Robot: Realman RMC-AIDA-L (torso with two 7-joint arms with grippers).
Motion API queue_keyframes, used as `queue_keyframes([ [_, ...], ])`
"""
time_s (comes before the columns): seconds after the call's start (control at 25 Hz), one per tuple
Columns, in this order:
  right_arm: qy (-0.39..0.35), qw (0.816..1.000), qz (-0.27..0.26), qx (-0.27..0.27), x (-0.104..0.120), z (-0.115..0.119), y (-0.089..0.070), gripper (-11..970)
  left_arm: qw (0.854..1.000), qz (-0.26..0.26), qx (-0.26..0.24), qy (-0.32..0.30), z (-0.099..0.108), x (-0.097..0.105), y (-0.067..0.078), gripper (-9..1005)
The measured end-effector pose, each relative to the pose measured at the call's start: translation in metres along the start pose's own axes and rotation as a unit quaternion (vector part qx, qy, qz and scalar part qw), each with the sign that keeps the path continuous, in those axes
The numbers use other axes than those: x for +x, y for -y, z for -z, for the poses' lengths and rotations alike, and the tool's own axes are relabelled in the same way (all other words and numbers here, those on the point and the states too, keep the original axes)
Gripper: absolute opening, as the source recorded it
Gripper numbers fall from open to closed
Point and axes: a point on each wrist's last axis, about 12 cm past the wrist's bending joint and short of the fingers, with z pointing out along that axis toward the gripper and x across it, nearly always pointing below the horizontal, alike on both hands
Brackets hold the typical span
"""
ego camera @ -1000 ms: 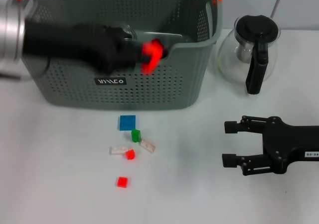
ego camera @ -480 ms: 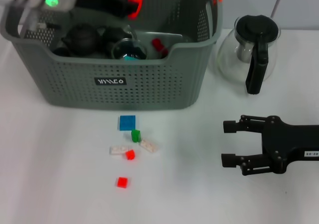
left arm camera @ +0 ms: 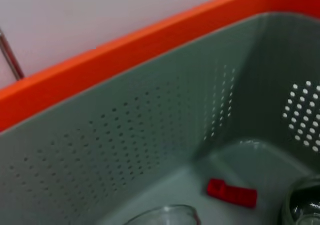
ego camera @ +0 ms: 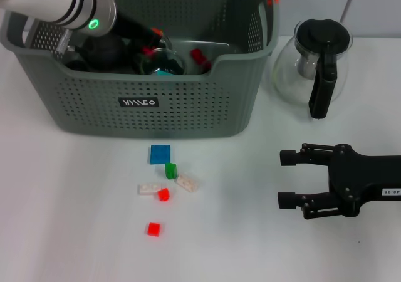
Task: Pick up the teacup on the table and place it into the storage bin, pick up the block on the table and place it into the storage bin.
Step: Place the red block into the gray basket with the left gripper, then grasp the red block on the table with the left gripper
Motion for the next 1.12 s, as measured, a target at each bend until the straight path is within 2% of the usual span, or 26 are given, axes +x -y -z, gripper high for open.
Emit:
queue_keyframes([
  [0.16,0.001,1.000,0.002,-0.001,-0.001,-0.001,0.000,915,1.000,0.001,0.001,-0.001,0.001,-0.001,0.003,294],
  [0.28,0.001,1.000,0.001,-0.001,-0.001,-0.001,0.000,915,1.000,0.009,0.010,0.011,0.012,-0.004,0.003,394],
  [0.44,0.000,1.000,0.000,-0.001,-0.002,-0.001,0.001,914,0.996,0.015,0.043,0.074,0.055,-0.002,0.006,523],
  [0.6,0.000,1.000,0.001,-0.001,-0.002,-0.001,0.001,914,0.982,0.004,0.129,0.141,0.105,0.023,0.011,640],
  [0.64,0.000,1.000,0.002,-0.001,-0.002,-0.001,0.001,914,0.982,0.004,0.129,0.141,0.105,0.023,0.011,669],
  [0.68,0.000,1.000,0.003,-0.001,-0.002,-0.002,0.001,914,0.970,-0.024,0.178,0.167,0.119,0.048,0.013,698],
  [0.84,0.000,1.000,0.006,-0.002,-0.003,-0.004,0.002,915,0.952,-0.057,0.229,0.196,0.123,0.096,0.018,794],
  [0.92,-0.001,1.000,0.006,-0.002,-0.003,-0.005,0.002,915,0.948,-0.056,0.246,0.193,0.120,0.116,0.020,838],
  [1.12,0.000,1.000,0.003,-0.002,-0.004,-0.005,0.002,915,0.947,-0.060,0.284,0.139,0.112,0.150,0.028,837],
])
